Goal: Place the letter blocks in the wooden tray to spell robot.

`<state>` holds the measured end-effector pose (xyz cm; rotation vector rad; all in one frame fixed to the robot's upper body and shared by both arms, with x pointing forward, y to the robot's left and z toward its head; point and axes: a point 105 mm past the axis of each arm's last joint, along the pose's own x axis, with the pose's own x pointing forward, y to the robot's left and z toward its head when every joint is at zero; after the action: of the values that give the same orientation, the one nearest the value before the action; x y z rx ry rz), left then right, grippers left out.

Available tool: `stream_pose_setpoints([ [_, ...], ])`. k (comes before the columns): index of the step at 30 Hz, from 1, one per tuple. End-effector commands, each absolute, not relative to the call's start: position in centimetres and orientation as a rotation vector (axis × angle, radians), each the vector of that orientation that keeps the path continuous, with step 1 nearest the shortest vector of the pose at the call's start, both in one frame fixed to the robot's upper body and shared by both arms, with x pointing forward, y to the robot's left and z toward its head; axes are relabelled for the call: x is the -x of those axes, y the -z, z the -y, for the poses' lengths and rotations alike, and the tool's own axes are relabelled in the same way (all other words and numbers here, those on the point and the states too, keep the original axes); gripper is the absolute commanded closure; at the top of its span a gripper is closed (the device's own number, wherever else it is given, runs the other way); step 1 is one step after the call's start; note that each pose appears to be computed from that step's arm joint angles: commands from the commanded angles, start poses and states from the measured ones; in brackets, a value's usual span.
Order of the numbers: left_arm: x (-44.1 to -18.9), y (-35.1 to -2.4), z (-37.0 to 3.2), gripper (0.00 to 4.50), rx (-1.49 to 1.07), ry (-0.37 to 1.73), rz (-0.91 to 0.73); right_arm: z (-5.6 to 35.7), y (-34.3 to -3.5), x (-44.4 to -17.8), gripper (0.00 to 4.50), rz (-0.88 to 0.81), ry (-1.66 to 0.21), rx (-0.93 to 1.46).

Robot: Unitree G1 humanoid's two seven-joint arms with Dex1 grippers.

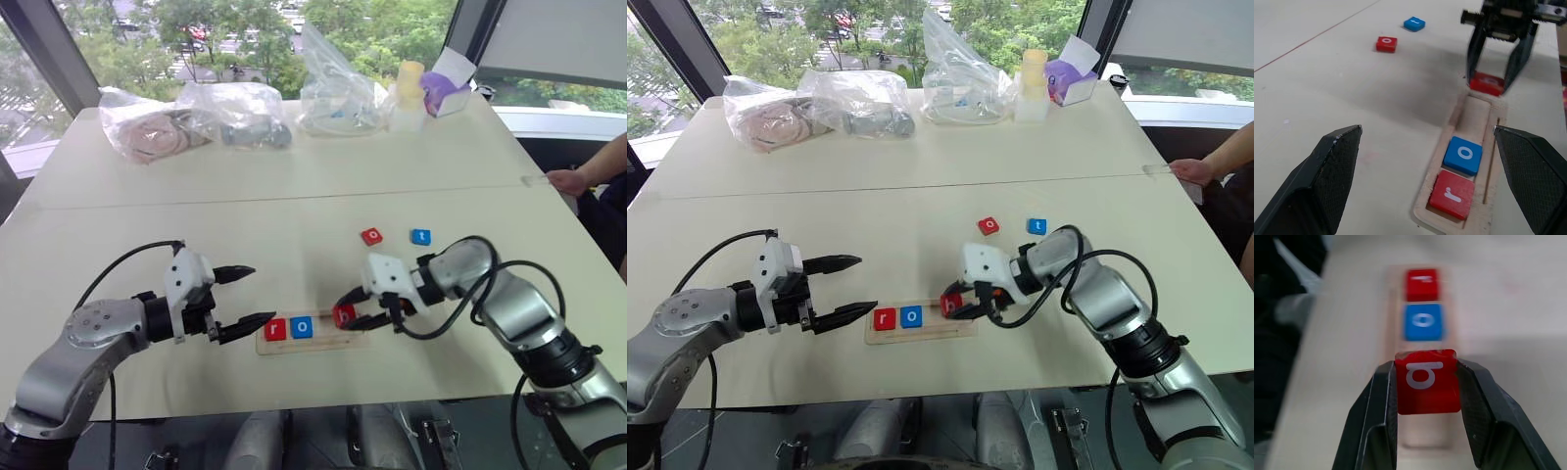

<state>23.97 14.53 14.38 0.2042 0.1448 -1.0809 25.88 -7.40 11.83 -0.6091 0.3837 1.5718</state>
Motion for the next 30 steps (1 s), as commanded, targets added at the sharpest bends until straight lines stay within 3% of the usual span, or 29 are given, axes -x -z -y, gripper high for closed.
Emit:
stream_pose_setpoints([
  [1,-23.2,-15.3,-14.1,0.0,-0.216,1.12,-0.118,6.6,-12.3,-25.8,3.35,-0.353,-1.563,0.615],
  [25,-22.8,-15.6,-13.8,0.0,-0.201,1.101,-0.138,4.4,-9.8,-26.5,3.35,-0.38,-1.511,0.605],
  [30,-22.8,-15.6,-13.8,0.0,-0.202,1.098,-0.135,4.5,-9.8,-26.6,0.9,-0.382,-1.511,0.603],
])
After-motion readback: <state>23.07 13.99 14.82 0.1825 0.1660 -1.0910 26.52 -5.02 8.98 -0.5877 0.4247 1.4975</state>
